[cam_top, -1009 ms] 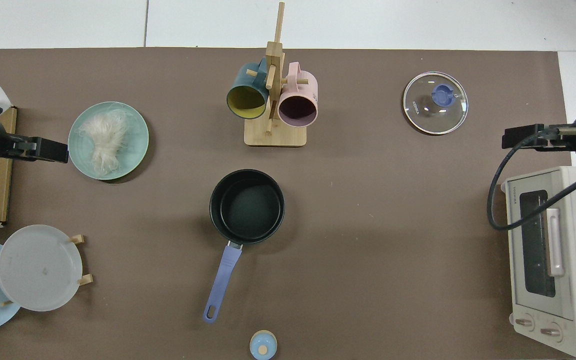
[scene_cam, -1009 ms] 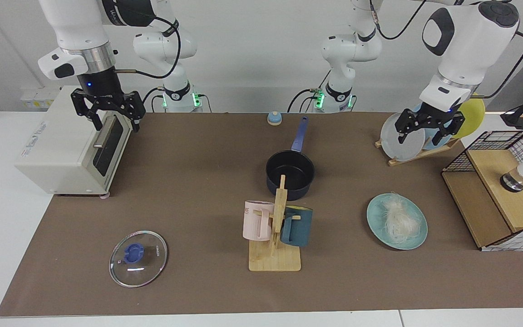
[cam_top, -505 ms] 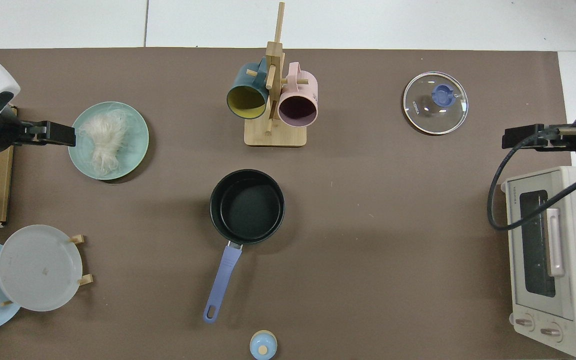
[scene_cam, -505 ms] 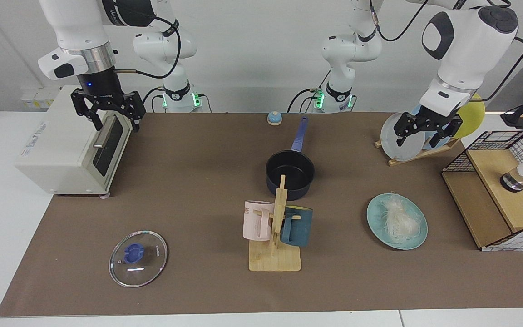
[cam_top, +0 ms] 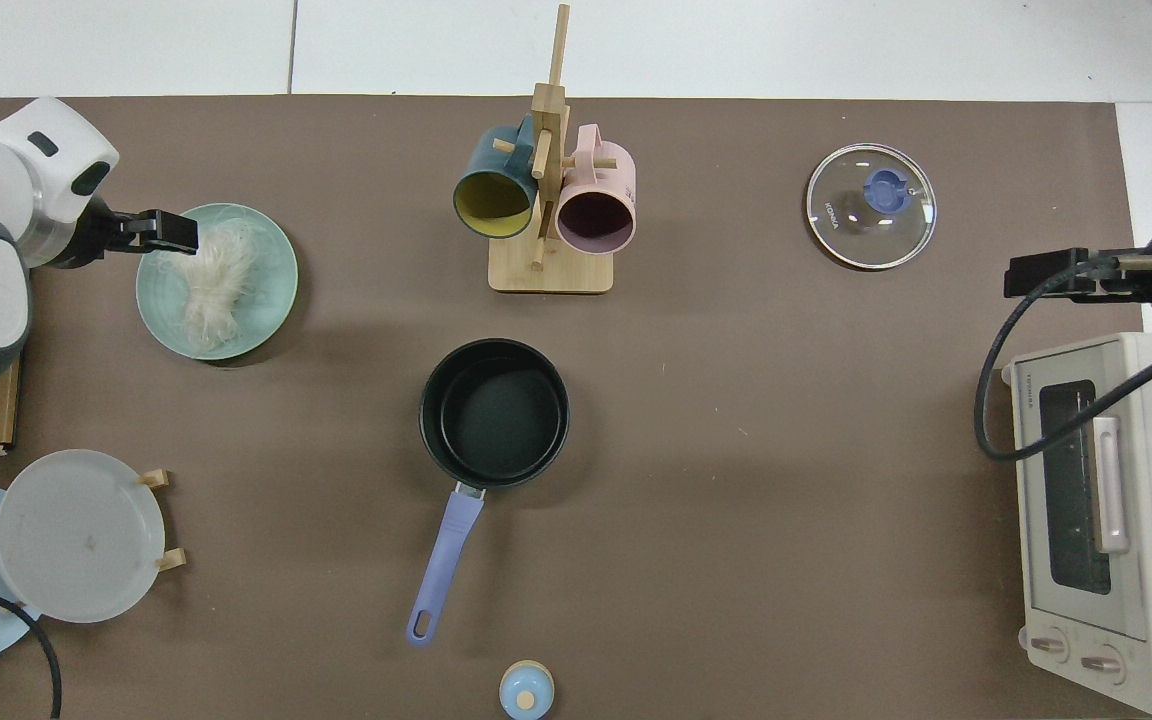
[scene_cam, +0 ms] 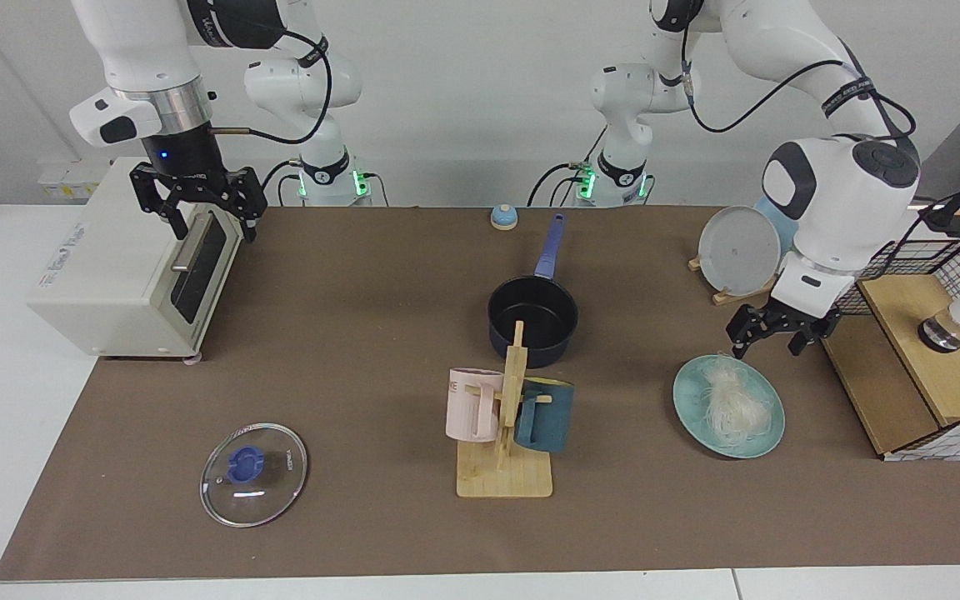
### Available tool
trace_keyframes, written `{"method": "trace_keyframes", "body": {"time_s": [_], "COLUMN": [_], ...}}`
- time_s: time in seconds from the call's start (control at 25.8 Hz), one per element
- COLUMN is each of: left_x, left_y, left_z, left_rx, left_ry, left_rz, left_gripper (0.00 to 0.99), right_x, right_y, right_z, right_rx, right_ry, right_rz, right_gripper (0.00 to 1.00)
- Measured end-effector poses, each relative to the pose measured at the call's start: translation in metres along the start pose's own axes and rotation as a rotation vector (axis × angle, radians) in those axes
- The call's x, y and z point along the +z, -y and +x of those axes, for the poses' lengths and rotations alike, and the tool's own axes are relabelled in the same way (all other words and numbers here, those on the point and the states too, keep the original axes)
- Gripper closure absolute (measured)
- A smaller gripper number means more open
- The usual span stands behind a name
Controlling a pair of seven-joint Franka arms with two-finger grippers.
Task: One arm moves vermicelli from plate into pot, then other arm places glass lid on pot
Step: 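Lower the left gripper and grasp the white vermicelli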
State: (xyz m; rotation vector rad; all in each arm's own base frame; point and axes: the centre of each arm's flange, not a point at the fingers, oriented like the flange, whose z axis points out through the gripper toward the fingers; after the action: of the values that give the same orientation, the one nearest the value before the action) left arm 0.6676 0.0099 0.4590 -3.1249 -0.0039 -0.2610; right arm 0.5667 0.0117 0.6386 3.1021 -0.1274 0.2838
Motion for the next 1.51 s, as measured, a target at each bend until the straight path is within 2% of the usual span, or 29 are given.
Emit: {"method": "trace_keyframes", "body": {"time_s": [0.47, 1.09, 1.13, 1.2, 1.28, 1.36, 1.51], "left_x": [0.108, 0.149, 0.152, 0.155, 0.156, 0.155, 0.155], "left_y": [0.016, 0.004, 0.004, 0.003, 0.001, 0.001, 0.002], "left_z": [0.009, -0.007, -0.007, -0.008, -0.008, -0.007, -0.007], "left_rx": [-0.067, -0.135, -0.136, -0.136, -0.138, -0.140, -0.141], "left_ry": [-0.005, 0.053, 0.053, 0.054, 0.056, 0.054, 0.054], "left_rz": [0.019, 0.011, 0.011, 0.009, 0.005, 0.004, 0.004], "left_gripper": [0.000, 0.018, 0.048, 0.176, 0.348, 0.441, 0.454], "right_x": [0.000, 0.000, 0.000, 0.000, 0.000, 0.000, 0.000], "right_y": [0.000, 0.000, 0.000, 0.000, 0.000, 0.000, 0.000], "right_z": [0.000, 0.000, 0.000, 0.000, 0.000, 0.000, 0.000], "right_rx": [0.000, 0.000, 0.000, 0.000, 0.000, 0.000, 0.000], "right_ry": [0.000, 0.000, 0.000, 0.000, 0.000, 0.000, 0.000], "right_rz": [0.000, 0.000, 0.000, 0.000, 0.000, 0.000, 0.000], "right_gripper": [0.00, 0.00, 0.00, 0.00, 0.00, 0.00, 0.00]}}
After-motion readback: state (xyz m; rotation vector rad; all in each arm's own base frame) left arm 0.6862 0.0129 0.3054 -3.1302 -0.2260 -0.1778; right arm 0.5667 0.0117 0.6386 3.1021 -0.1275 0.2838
